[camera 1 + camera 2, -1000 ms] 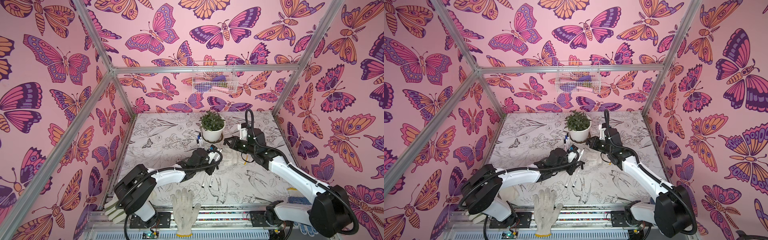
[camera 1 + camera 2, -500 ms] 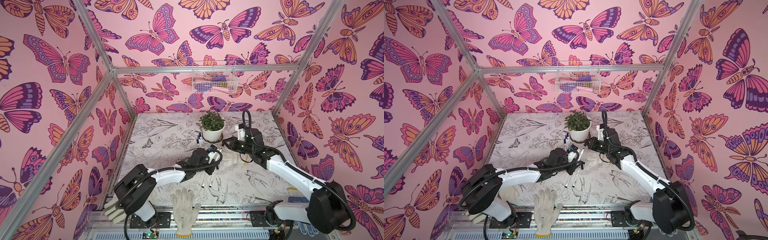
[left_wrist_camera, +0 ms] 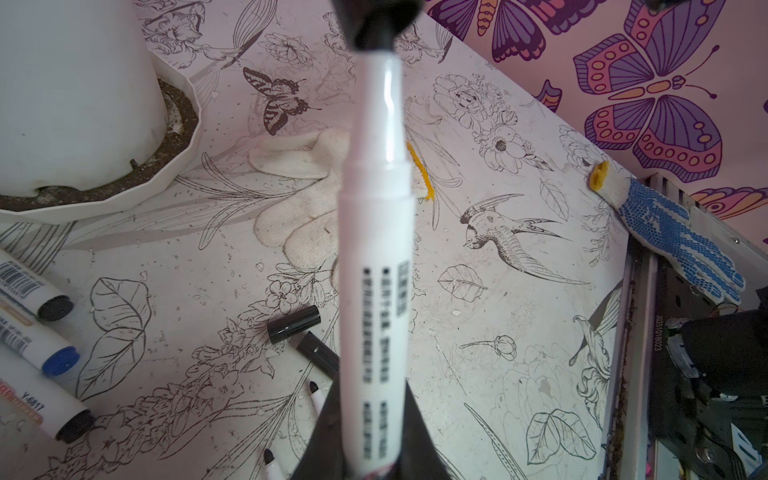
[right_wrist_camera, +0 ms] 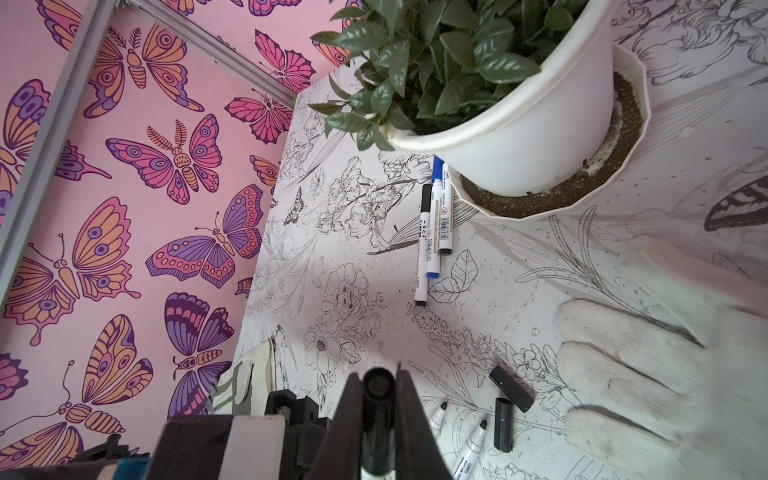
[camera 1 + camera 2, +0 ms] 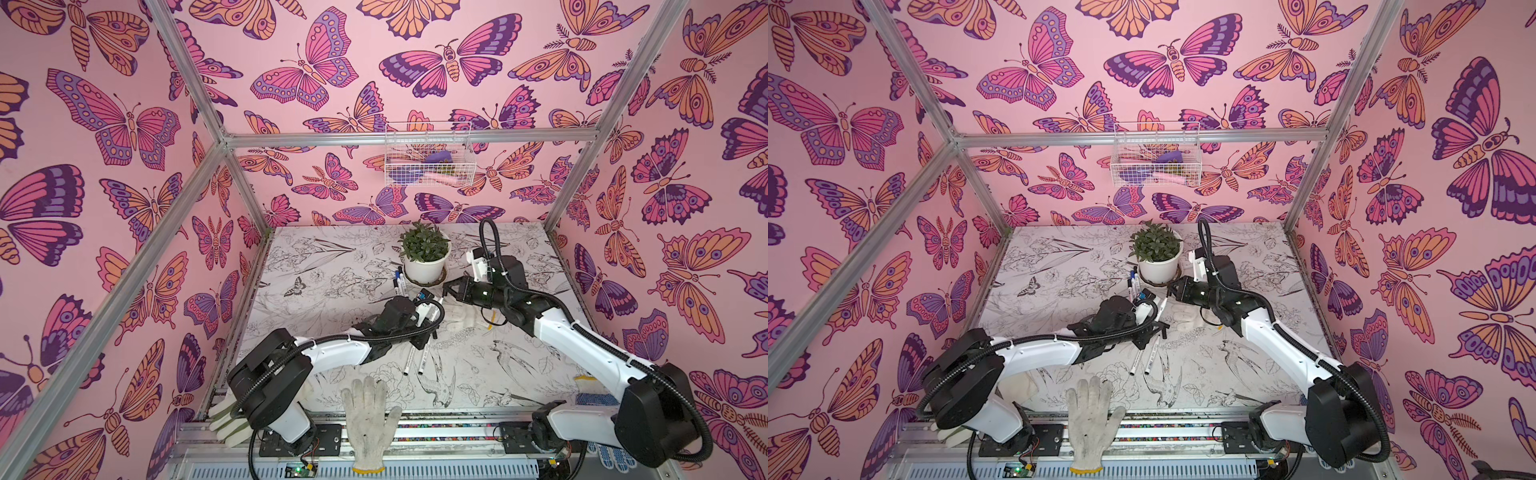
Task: Insert the pens into the pen caps
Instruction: 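Carry the black cap with the right gripper toward the upright marker, then lower the black cap onto the marker tip held by the left gripper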
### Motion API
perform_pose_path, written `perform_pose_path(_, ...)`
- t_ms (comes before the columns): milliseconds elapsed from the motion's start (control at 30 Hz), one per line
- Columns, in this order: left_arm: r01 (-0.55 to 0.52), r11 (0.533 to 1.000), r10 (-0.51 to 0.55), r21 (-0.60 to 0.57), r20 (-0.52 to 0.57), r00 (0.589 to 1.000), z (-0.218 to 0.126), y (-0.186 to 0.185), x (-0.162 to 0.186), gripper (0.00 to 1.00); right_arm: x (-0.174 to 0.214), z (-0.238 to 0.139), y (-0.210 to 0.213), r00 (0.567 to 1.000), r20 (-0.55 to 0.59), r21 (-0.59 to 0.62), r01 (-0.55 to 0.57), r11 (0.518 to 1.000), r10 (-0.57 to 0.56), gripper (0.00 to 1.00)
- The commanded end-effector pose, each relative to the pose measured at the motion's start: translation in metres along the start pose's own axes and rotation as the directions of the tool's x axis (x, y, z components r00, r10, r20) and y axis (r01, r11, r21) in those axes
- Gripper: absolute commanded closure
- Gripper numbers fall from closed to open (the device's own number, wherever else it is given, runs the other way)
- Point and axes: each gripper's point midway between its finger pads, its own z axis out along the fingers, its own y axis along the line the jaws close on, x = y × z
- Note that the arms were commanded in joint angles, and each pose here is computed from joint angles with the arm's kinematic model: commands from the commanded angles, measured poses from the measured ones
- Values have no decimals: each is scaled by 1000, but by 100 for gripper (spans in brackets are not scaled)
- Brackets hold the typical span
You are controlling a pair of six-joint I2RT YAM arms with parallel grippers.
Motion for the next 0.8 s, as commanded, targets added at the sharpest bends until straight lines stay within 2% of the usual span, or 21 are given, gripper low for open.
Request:
perform_pose_path(0,3,1000,-3,-5,37,999,-5,0,-10,100,-5,1,15,999,-6,-42,33,999,-34,100)
perform_pose_path(300,43,999,-42,-16,69,997,-9,7,-16,100,-2,-1,21,997,-36,-67,63,996,-66,100)
perform_pose_path(500,87,996,-88,14,126,988,-15,11,-32,100,9,2,22,988,-106,-63,104,993,-111,100)
perform_pose_path(767,72,994,-84,76,156,984,-15,1,-54,100,18,5,20,980,-123,-33,156,987,-159,100)
